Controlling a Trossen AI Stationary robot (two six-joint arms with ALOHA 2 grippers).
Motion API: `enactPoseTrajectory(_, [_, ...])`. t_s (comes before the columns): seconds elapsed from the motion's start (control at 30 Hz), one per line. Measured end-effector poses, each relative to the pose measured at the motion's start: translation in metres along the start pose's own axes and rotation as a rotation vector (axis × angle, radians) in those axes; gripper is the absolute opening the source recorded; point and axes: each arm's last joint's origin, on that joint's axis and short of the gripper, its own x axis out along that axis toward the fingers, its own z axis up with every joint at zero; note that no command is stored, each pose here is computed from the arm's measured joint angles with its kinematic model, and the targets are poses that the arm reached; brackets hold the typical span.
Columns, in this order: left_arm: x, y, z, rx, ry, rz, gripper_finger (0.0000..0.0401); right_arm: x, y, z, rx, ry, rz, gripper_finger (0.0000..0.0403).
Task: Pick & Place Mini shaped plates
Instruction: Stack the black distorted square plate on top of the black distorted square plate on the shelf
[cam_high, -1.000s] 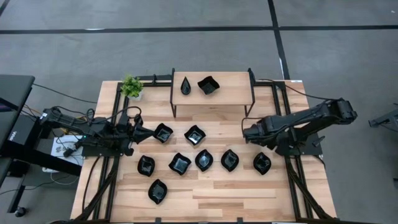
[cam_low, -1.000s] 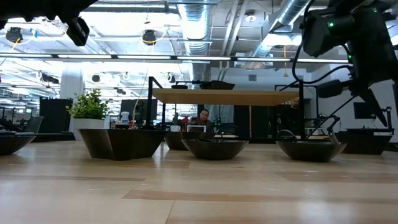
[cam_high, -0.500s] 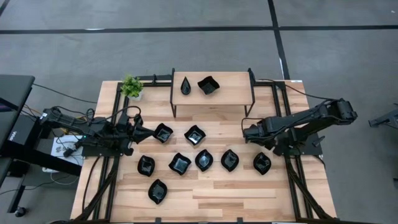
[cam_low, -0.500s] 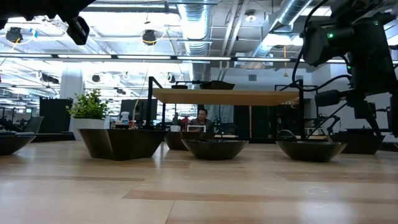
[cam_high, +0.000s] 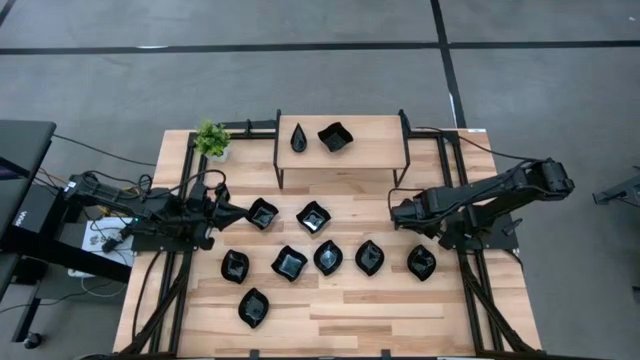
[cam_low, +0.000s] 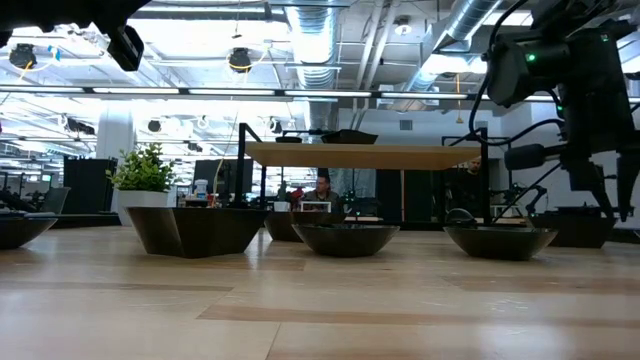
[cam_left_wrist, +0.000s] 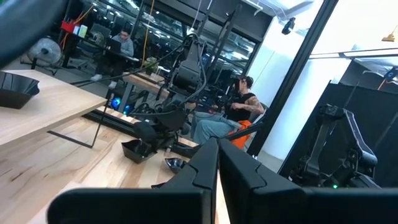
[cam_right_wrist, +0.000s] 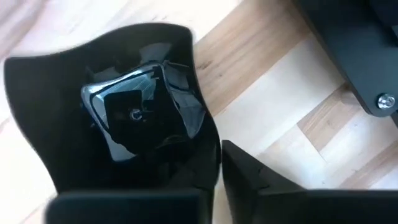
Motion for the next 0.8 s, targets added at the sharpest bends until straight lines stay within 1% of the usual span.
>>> enactPoseTrajectory(0.03, [0.0,0.0,0.0,0.0,-0.001,0.0,0.0016,0.0,0.0,0.0,0.0,-0.003,0.004,0.0011])
enactPoseTrajectory(0.1, [0.0,0.0,0.0,-0.001,-0.002,-0.001,0.0016,0.0,0.0,0.0,0.0,-0.011,0.011,0.0005])
enactPoseTrajectory(0.23, [0.0,0.0,0.0,-0.001,-0.003,-0.001,0.0016,0.0,0.0,0.0,0.0,-0.012,0.01,0.001])
enactPoseTrajectory(0.33, [0.0,0.0,0.0,-0.001,-0.004,-0.001,0.0016,0.0,0.0,0.001,-0.001,-0.016,0.01,0.0003])
enactPoseTrajectory(0.6, [0.0,0.0,0.001,-0.003,-0.008,-0.003,0.0016,0.0,-0.002,-0.001,-0.022,-0.026,0.016,0.0001])
enactPoseTrajectory(0.8, [0.0,0.0,0.001,-0.003,-0.01,-0.003,0.0016,-0.013,0.002,-0.003,-0.025,-0.04,0.042,0.0001])
